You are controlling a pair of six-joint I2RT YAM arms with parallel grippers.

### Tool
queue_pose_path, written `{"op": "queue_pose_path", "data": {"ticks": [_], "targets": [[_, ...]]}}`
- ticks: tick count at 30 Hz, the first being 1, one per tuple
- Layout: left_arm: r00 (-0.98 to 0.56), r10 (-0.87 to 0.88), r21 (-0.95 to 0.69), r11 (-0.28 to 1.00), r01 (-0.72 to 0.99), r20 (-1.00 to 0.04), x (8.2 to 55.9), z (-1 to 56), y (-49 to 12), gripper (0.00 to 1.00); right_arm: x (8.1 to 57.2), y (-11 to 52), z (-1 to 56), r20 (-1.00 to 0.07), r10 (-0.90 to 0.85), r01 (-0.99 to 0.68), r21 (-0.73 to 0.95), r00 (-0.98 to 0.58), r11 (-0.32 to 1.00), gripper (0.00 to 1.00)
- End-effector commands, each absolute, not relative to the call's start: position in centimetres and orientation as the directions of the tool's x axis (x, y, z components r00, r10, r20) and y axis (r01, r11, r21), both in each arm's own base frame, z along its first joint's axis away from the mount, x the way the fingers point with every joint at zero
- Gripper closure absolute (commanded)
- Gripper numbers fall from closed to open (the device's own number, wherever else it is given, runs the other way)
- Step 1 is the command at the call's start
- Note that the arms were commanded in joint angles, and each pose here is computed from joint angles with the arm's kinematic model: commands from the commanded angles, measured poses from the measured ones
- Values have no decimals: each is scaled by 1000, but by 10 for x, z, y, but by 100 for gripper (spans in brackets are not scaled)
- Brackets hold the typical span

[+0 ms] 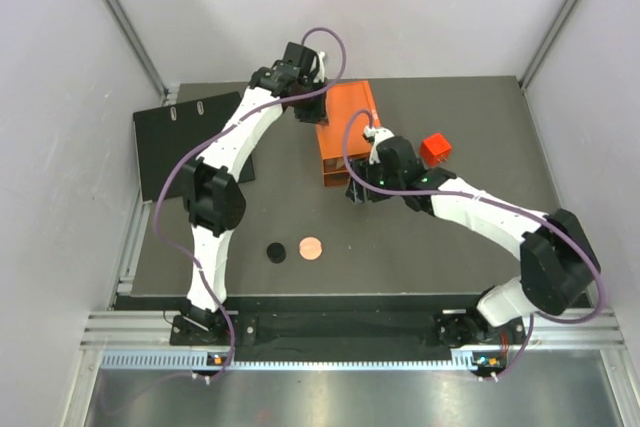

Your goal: Organize the makeup

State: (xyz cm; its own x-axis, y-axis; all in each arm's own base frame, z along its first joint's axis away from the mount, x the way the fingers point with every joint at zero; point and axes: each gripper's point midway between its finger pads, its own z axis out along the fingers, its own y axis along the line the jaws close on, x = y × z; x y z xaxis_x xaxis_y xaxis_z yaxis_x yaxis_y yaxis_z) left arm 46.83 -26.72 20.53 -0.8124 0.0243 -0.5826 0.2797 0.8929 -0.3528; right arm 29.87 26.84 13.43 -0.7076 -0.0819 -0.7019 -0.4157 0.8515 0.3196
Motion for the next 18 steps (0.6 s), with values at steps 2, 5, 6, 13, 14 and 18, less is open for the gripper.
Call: {"op": "queue_pose_path", "data": {"ticks": [2, 5, 6, 13, 14, 18], "targets": [[-815, 104, -243, 926, 288, -570, 466, 184, -261, 100, 317, 293, 144, -754, -56, -447, 326, -655, 833, 35], [-841, 140, -240, 922, 303, -522, 459, 163, -266, 100, 324, 299, 131, -747, -67, -438, 312, -661, 843, 34], [-847, 142, -249, 919, 305, -512, 457, 160, -267, 100, 327, 299, 128, -746, -73, -436, 304, -662, 847, 35], [-859, 147, -267, 913, 309, -491, 449, 156, -268, 100, 344, 290, 119, -804, -73, -367, 187, -590, 911, 36], [-863, 148, -264, 915, 305, -483, 449, 154, -267, 100, 344, 290, 119, -813, -71, -361, 176, -579, 916, 37], [-878, 154, -232, 931, 282, -452, 446, 143, -261, 100, 350, 281, 111, -839, -59, -321, 142, -541, 936, 36]]}}
